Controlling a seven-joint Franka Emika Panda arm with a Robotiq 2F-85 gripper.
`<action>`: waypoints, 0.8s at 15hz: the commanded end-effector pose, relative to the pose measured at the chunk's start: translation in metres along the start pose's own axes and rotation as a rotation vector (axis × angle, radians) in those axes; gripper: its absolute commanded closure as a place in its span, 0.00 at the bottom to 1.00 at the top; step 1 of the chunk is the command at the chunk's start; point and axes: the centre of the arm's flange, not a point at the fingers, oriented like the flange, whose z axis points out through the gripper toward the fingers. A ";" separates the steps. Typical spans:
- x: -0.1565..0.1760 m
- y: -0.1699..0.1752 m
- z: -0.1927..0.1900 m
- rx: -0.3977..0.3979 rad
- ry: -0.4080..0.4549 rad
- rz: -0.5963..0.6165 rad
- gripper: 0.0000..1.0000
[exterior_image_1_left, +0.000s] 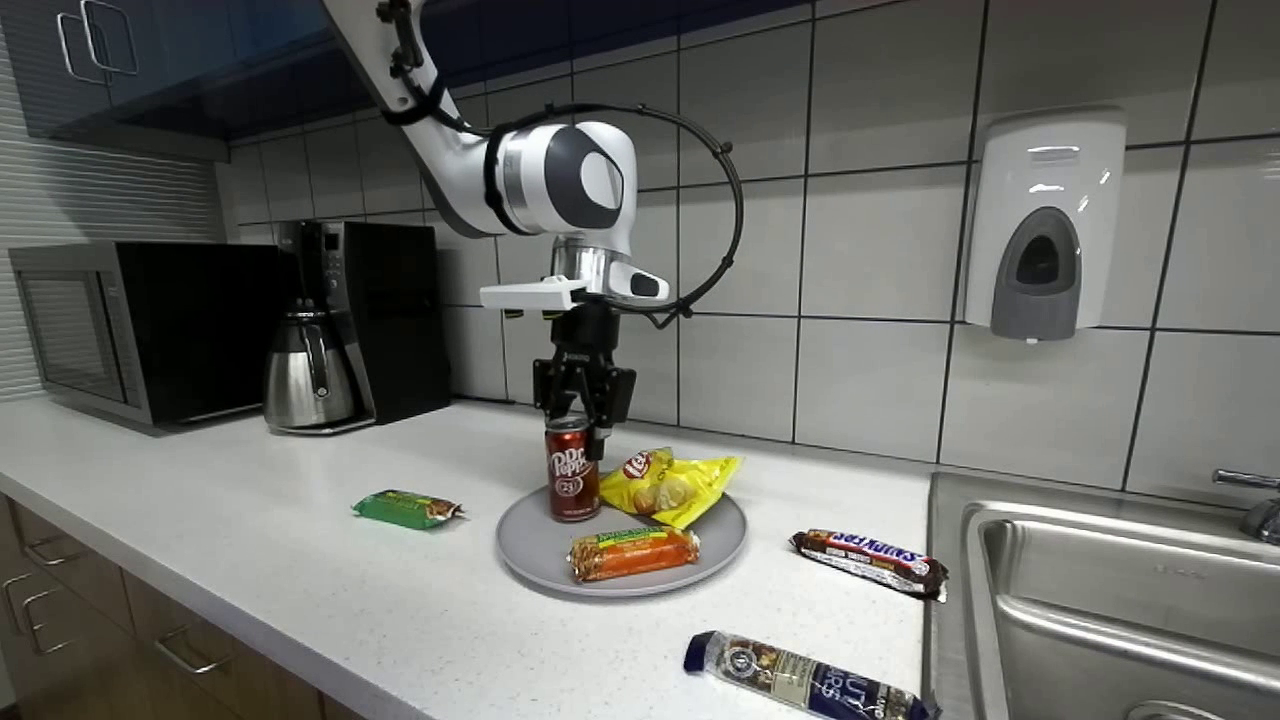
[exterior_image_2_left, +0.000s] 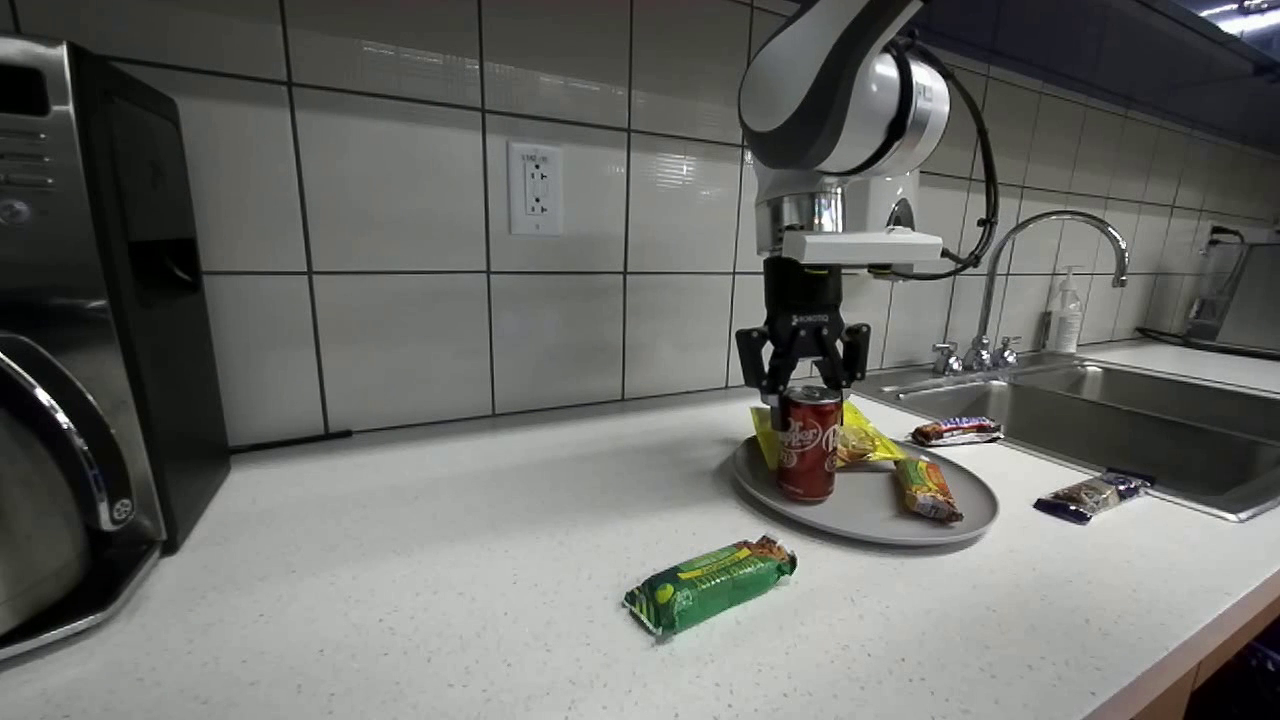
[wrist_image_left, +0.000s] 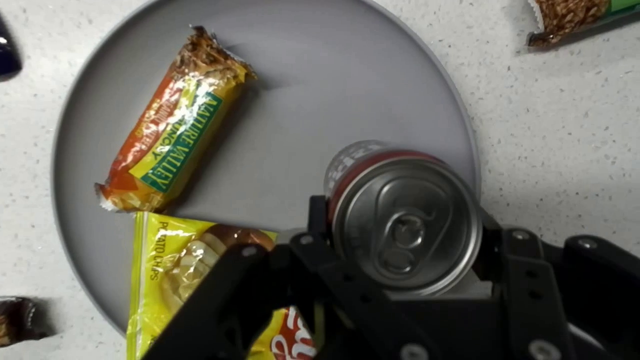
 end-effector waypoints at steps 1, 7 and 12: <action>-0.012 -0.009 -0.024 0.019 0.020 -0.033 0.62; -0.024 -0.030 -0.048 0.027 0.052 -0.068 0.62; -0.027 -0.056 -0.052 0.023 0.053 -0.104 0.62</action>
